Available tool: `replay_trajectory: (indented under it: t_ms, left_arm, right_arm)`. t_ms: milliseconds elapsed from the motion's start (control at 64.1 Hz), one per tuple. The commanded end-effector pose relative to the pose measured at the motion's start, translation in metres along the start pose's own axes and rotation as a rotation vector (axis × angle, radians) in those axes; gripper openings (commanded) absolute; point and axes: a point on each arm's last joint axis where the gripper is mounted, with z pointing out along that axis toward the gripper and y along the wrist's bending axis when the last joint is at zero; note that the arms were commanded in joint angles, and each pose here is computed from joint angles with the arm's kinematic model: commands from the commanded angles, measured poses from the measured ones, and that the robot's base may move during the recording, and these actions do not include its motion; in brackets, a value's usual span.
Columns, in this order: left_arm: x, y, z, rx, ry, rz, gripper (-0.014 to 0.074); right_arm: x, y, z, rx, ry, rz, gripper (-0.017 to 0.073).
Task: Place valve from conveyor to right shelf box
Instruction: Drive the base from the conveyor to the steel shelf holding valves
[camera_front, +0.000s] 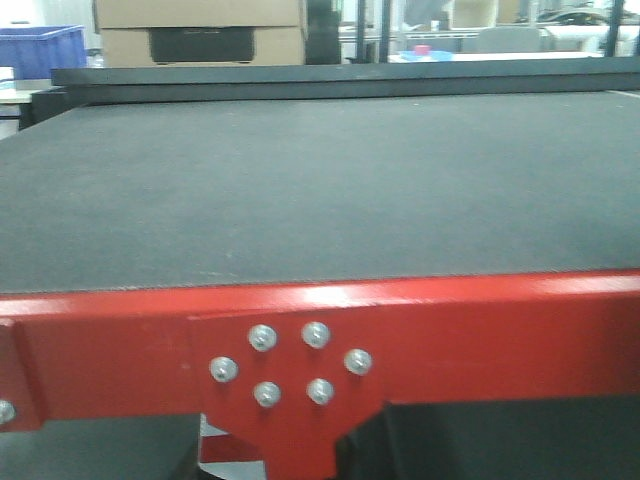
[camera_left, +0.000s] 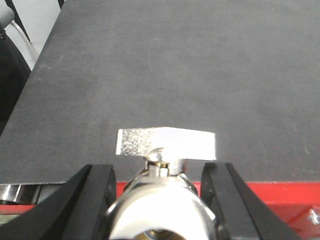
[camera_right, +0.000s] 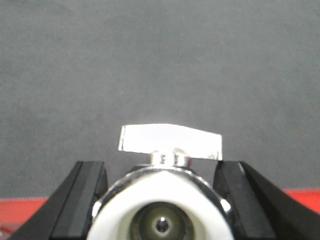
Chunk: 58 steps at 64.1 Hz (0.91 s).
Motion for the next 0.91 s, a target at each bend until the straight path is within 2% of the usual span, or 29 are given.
replay_trajectory:
  t_ms: [0, 890]
  left_arm:
    - [-0.0050, -0.0007, -0.0030, 0.004, -0.057, -0.008, -0.0111]
    - [-0.0050, -0.0007, -0.0030, 0.004, -0.057, -0.008, -0.0111]
  right_arm:
    - [-0.0085, -0.0002, -0.0048, 0.004, -0.087, -0.010, -0.0163]
    - [-0.0085, -0.0002, -0.0048, 0.004, -0.087, -0.010, -0.0163]
